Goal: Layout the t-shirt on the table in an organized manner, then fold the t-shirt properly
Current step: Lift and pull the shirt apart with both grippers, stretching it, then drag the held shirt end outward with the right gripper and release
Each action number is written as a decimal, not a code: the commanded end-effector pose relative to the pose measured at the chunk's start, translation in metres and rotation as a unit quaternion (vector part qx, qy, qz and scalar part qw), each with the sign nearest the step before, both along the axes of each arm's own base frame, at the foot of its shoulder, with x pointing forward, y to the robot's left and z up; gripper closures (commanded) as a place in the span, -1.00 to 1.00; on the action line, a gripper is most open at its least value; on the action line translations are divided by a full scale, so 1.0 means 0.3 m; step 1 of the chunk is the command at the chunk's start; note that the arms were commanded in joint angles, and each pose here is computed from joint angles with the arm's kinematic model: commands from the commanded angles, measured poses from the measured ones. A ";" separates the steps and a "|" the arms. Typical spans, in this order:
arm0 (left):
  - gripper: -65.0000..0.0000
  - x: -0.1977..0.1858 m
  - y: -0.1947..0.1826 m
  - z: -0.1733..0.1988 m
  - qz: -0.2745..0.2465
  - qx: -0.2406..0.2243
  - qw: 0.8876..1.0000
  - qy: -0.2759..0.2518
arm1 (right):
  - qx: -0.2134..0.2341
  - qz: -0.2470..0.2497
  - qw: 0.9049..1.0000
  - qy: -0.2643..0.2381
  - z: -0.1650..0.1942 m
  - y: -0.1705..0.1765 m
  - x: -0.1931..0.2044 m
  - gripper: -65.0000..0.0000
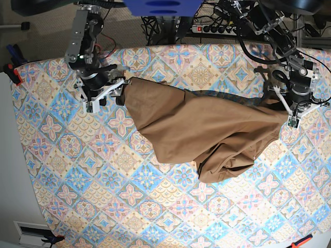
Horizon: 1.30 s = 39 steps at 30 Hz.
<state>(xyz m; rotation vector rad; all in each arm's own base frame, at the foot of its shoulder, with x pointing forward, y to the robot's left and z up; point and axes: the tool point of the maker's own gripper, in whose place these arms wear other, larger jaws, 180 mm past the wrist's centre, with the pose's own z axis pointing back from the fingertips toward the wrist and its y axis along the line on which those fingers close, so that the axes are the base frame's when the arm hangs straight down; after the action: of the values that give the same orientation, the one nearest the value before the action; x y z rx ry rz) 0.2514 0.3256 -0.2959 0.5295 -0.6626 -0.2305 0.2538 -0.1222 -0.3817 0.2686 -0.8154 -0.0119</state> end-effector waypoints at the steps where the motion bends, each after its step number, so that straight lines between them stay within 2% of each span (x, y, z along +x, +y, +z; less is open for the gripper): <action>1: 1.00 0.016 0.009 0.038 -0.002 0.009 1.000 -0.018 | 0.022 0.003 0.999 -0.024 0.042 0.022 0.022 -0.11; 3: 1.00 0.016 0.009 0.038 -0.002 0.009 1.000 -0.018 | 0.051 0.002 0.998 -0.029 0.055 0.042 0.026 -0.11; 6: 1.00 0.016 0.009 0.037 -0.001 0.009 1.000 -0.018 | 0.071 0.002 0.997 -0.033 0.066 0.057 0.029 -0.11; 11: 1.00 0.015 0.009 0.037 -0.001 0.009 1.000 -0.017 | 0.073 0.001 0.997 -0.028 0.054 0.057 0.027 -0.11; 19: 1.00 0.016 0.009 0.037 -0.001 0.009 1.000 -0.018 | 0.085 -0.009 0.996 0.029 -0.078 0.058 -0.022 -0.11; 26: 1.00 0.016 0.007 0.036 -0.002 0.009 1.000 -0.018 | 0.086 -0.005 0.996 0.035 -0.087 0.067 -0.028 -0.08; 29: 1.00 0.018 0.004 0.036 -0.003 0.007 1.000 -0.019 | 0.094 0.021 0.995 0.037 -0.085 0.131 -0.033 0.18; 34: 1.00 0.015 0.006 0.035 -0.001 0.008 1.000 -0.017 | 0.104 0.057 0.992 0.042 -0.084 0.222 -0.048 0.92; 35: 1.00 0.015 0.006 0.035 -0.001 0.008 1.000 -0.017 | 0.103 0.055 0.992 0.042 -0.084 0.219 -0.047 1.00; 39: 1.00 -0.008 0.004 0.013 -0.004 0.007 1.000 -0.006 | 0.094 0.045 0.993 0.049 -0.087 0.179 -0.039 1.00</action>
<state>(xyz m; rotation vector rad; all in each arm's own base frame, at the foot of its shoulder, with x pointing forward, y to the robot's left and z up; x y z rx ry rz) 0.2473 0.3244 -0.2998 0.5225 -0.6554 -0.2379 0.2299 -0.0678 -0.4205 0.4722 -0.6459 -0.0145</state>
